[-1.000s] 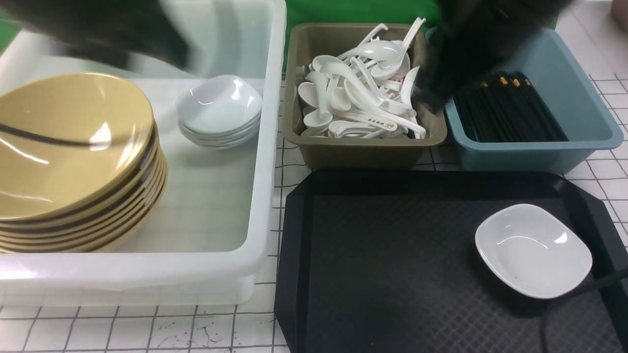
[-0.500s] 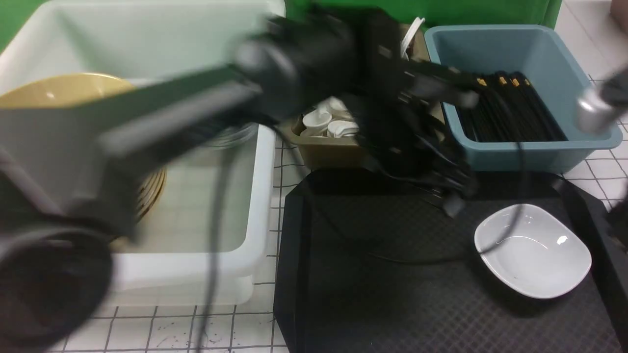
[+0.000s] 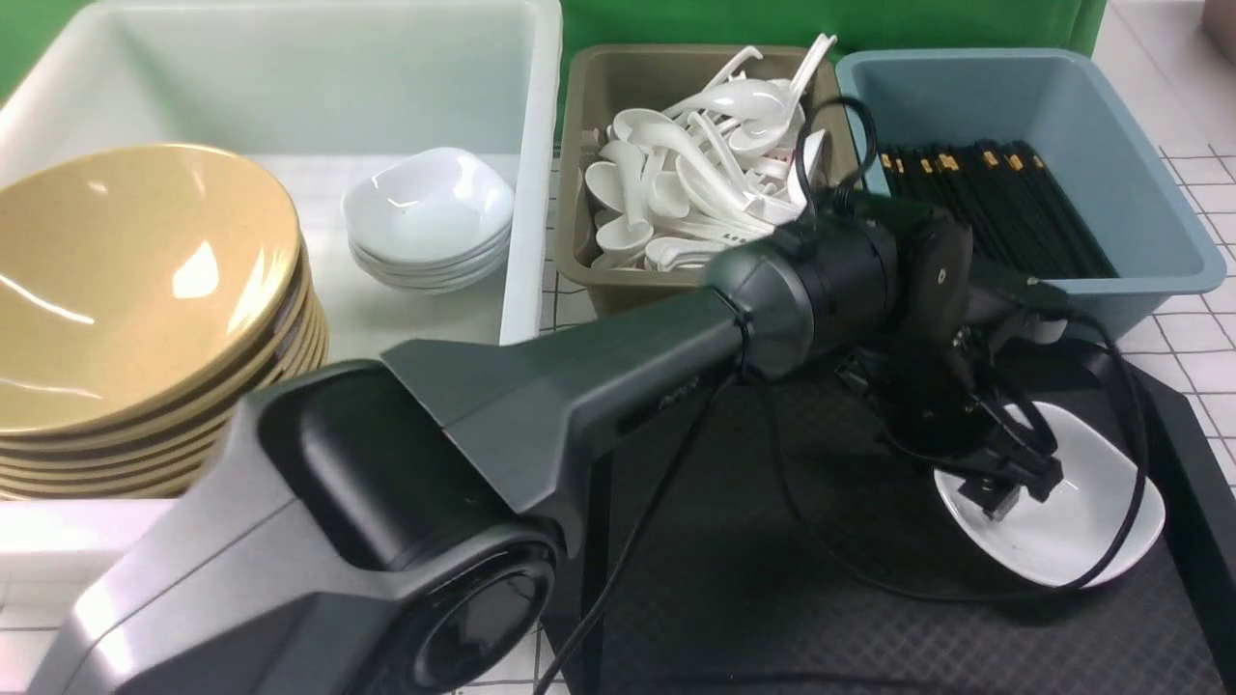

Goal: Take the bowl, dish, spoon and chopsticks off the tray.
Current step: Use the left arm to grab the plate, then use the left arm to put the plate into the large storage box on the left

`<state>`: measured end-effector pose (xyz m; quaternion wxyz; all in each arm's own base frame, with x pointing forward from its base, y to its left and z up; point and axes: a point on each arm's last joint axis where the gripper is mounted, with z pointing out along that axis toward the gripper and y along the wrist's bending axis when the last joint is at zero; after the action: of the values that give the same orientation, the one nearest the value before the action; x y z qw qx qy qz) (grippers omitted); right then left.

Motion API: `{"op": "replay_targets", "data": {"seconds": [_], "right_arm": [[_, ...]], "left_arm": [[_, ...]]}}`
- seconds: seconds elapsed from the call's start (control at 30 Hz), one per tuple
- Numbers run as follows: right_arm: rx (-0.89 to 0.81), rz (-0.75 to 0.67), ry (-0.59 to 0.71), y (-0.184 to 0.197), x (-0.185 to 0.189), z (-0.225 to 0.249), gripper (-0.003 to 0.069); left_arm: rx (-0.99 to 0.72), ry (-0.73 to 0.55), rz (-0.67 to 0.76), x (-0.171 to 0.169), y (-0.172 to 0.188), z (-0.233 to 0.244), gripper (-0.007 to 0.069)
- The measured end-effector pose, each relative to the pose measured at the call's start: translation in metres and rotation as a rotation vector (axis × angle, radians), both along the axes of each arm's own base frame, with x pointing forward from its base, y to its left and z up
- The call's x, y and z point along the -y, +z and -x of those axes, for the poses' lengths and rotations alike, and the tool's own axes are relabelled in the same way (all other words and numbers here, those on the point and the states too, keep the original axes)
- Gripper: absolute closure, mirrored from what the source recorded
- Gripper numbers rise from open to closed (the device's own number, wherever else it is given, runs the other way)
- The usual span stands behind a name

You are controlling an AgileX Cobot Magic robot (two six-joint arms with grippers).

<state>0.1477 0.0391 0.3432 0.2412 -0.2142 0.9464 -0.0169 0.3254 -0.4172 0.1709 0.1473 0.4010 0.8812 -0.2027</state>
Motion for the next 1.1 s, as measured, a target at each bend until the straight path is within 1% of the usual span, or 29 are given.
{"op": "replay_targets", "data": {"seconds": [0.03,0.07,0.1,0.13,0.17,0.2,0.27,0.33,0.4,0.43,0.53,0.57,0.6,0.67,0.7,0.77,0.8,0.83,0.87,0.93,1.07,1.1], "right_arm": [[0.004,-0.001,0.000,0.000,0.000,0.000,0.0610],[0.020,-0.008,0.002,0.001,-0.001,-0.001,0.0610],[0.025,-0.010,0.002,0.001,-0.001,-0.002,0.0610],[0.046,-0.017,0.004,0.002,-0.001,-0.003,0.0610],[0.046,-0.017,0.004,0.002,-0.001,-0.003,0.0610],[0.057,-0.022,0.005,0.003,-0.002,-0.004,0.0610],[0.061,-0.023,0.005,0.003,-0.002,-0.005,0.0610],[0.064,-0.025,0.005,0.003,-0.002,-0.005,0.0610],[0.073,-0.031,0.006,0.004,-0.003,-0.006,0.0610],[0.095,-0.052,0.008,0.007,-0.004,-0.007,0.0610],[0.158,-0.117,0.026,0.023,-0.009,-0.009,0.0610],[0.162,-0.124,0.034,0.025,-0.010,-0.010,0.0610],[0.180,-0.146,0.051,0.030,-0.013,-0.011,0.0610],[0.214,-0.205,0.122,0.046,-0.024,-0.017,0.0610],[0.225,-0.227,0.166,0.054,-0.032,-0.022,0.0610],[0.228,-0.270,0.264,0.064,-0.050,-0.030,0.0610],[0.230,-0.268,0.268,0.065,-0.050,-0.031,0.0610],[0.227,-0.283,0.335,0.071,-0.068,-0.040,0.0610],[0.217,-0.281,0.359,0.070,-0.074,-0.043,0.0610],[0.206,-0.277,0.457,0.075,-0.103,-0.054,0.0610],[0.172,-0.242,0.569,0.075,-0.141,-0.062,0.0610],[0.159,-0.216,0.609,0.073,-0.156,-0.068,0.0610]], "left_arm": [[-0.001,0.004,0.002,0.000,0.001,0.000,0.0197],[0.001,0.007,0.002,0.000,0.001,-0.001,0.0260],[0.001,0.007,0.002,0.000,0.001,-0.001,0.0281],[-0.002,0.006,-0.002,0.000,0.000,-0.001,0.0391],[-0.003,0.005,-0.002,0.000,0.000,-0.001,0.0405],[-0.011,0.011,0.003,0.000,0.004,-0.002,0.0515],[-0.027,0.006,0.004,-0.002,0.014,-0.004,0.0575],[-0.031,-0.006,0.001,-0.008,0.029,-0.008,0.0608],[-0.023,-0.004,0.000,-0.016,0.043,-0.015,0.0619],[-0.009,0.001,-0.014,-0.033,0.065,-0.025,0.0620],[0.079,0.040,0.043,-0.066,0.119,-0.042,0.0622],[0.092,0.049,0.052,-0.072,0.127,-0.044,0.0622],[0.131,0.073,0.078,-0.088,0.149,-0.047,0.0622],[0.204,0.122,0.120,-0.118,0.189,-0.050,0.0622],[0.247,0.157,0.143,-0.139,0.212,-0.051,0.0622],[0.319,0.229,0.163,-0.177,0.247,-0.051,0.0622],[0.319,0.230,0.161,-0.178,0.247,-0.051,0.0622],[0.364,0.286,0.162,-0.205,0.265,-0.052,0.0622],[0.381,0.315,0.163,-0.218,0.272,-0.053,0.0622],[0.415,0.387,0.154,-0.247,0.285,-0.055,0.0622],[0.425,0.500,0.123,-0.294,0.292,-0.058,0.0622],[0.414,0.526,0.110,-0.305,0.290,-0.058,0.0622]]}}
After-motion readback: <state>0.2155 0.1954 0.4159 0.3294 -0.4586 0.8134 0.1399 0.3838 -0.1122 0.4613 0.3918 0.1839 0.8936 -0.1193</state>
